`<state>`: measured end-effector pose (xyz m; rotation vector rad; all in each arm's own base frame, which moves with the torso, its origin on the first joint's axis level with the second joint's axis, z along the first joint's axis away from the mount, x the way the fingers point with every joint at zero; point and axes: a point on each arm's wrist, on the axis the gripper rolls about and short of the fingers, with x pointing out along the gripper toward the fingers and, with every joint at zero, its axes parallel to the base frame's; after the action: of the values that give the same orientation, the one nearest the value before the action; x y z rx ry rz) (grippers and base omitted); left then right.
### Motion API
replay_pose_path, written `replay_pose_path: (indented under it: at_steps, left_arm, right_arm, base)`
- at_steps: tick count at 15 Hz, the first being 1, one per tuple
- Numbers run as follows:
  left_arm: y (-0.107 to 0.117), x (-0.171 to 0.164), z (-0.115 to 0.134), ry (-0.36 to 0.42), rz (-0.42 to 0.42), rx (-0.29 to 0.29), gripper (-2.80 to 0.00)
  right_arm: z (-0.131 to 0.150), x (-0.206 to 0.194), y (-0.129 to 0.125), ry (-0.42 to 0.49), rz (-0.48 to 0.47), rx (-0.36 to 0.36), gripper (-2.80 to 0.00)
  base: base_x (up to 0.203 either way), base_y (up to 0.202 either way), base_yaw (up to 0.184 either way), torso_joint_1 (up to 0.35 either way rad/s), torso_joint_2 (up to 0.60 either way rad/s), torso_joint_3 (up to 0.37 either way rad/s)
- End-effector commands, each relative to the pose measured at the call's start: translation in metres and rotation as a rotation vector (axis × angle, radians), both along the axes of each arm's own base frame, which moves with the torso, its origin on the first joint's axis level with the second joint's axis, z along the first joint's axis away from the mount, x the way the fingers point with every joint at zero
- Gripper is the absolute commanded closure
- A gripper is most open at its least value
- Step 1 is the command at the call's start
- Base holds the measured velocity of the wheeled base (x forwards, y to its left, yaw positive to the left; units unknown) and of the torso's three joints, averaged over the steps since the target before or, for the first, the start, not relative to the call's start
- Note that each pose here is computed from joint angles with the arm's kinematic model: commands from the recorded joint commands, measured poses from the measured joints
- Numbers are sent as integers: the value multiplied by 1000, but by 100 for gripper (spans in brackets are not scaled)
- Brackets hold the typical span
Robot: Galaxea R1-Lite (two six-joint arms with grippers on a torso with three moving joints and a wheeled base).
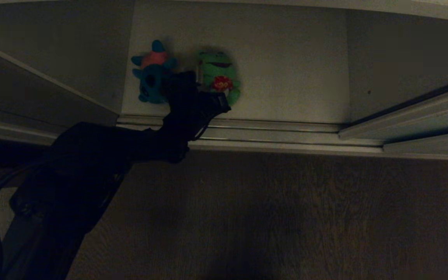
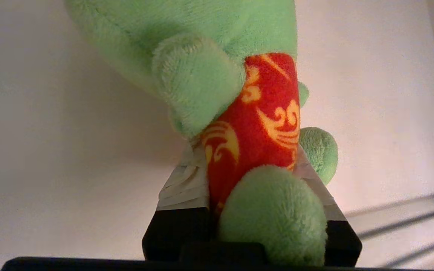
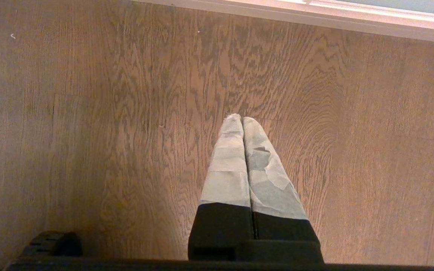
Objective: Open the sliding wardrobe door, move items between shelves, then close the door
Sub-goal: Place the green doll on the lower shelf
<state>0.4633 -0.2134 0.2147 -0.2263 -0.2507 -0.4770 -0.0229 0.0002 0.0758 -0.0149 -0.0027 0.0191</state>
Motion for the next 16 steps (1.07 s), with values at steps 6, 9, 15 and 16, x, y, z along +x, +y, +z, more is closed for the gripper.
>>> replay_pose_path:
  at_steps: [6, 9, 15, 16]
  left_arm:
    - [-11, 7, -21, 13, -5, 18, 0]
    - [-8, 4, -11, -7, -6, 7, -280]
    - [-3, -4, 13, -88, 1, -31, -280]
    - [-2, -4, 14, -93, -4, -32, -280]
  right_arm:
    - [0, 0, 0, -3, 1, 0, 0]
    - [0, 0, 0, -3, 1, 0, 0]
    - [0, 0, 0, -4, 2, 0, 0]
    - [0, 0, 0, -4, 1, 0, 0]
  base:
    - [0, 0, 0, 0, 0, 0]
    - [0, 0, 0, 0, 0, 0]
    - [0, 0, 0, 0, 0, 0]
    - [0, 0, 0, 0, 0, 0]
